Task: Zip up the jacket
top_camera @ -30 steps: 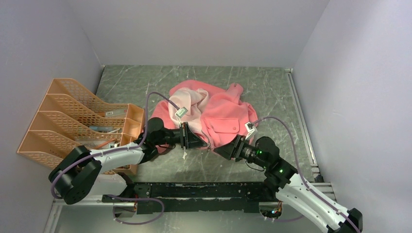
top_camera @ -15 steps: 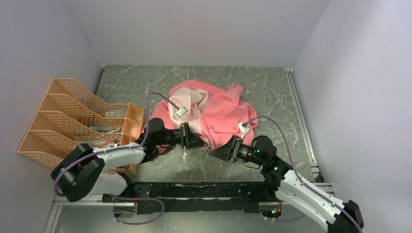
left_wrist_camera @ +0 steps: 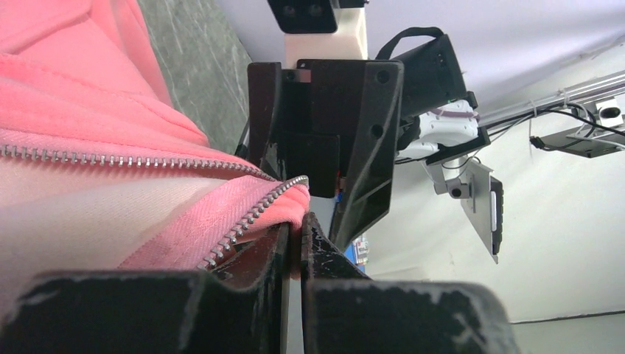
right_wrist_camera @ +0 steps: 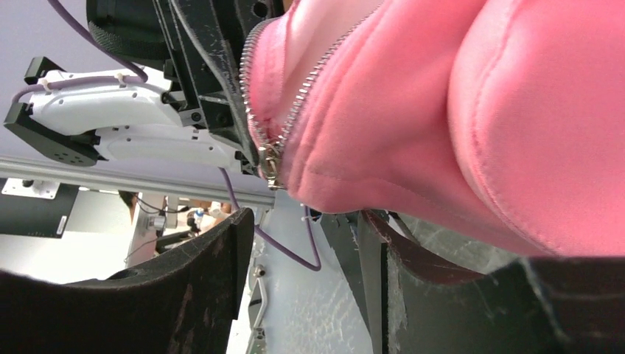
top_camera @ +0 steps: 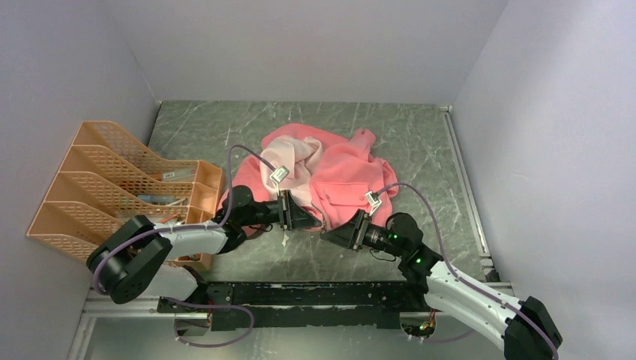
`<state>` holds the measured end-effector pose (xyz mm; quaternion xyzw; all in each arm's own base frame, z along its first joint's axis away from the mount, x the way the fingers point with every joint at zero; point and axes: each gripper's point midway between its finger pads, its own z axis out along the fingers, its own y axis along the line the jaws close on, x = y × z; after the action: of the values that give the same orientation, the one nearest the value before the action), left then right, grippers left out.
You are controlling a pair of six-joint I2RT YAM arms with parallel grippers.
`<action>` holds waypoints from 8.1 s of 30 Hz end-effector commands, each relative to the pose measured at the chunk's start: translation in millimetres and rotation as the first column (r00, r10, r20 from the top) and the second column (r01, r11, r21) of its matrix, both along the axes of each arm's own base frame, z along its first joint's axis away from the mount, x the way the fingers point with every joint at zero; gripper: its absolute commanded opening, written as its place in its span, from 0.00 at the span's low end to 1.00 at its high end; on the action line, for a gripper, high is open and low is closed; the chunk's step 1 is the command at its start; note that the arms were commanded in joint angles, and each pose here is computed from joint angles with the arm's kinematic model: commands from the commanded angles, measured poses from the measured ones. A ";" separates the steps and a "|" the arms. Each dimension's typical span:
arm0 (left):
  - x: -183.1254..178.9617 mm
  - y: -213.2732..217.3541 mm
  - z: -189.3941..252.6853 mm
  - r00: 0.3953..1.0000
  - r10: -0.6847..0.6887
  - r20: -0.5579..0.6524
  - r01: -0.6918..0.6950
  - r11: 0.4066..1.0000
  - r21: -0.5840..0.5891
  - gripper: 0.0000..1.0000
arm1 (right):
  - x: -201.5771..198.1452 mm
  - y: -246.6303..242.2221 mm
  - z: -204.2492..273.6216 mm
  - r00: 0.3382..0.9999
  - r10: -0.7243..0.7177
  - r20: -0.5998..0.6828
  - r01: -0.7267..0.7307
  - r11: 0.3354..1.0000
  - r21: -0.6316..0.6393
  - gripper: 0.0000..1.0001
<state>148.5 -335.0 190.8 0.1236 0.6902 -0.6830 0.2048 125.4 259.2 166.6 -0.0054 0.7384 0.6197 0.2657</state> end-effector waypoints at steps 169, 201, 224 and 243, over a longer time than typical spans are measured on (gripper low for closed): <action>-84.1 40.5 -122.8 0.993 0.007 -0.119 0.065 0.807 0.586 0.08 | 287.4 -84.7 250.8 0.622 -0.709 0.332 0.631 0.705 0.323 0.00; 48.3 98.9 50.6 0.759 0.363 0.541 -0.650 0.479 0.590 0.71 | 176.4 -119.6 157.4 0.689 -0.660 0.300 0.645 0.747 0.163 0.00; 62.2 -64.5 88.3 0.781 0.115 0.614 -0.392 0.856 0.338 0.95 | 125.1 -104.4 136.8 0.811 -0.553 0.191 0.531 0.833 0.159 0.00; 79.0 -114.0 64.4 0.773 0.152 0.616 -0.371 0.896 0.245 0.89 | 120.6 -102.2 149.0 0.824 -0.540 0.172 0.514 0.840 0.174 0.00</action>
<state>224.3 -436.3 237.3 0.2734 0.7421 -0.4140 0.4507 253.8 155.5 287.8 0.1654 0.6632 0.5384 0.4928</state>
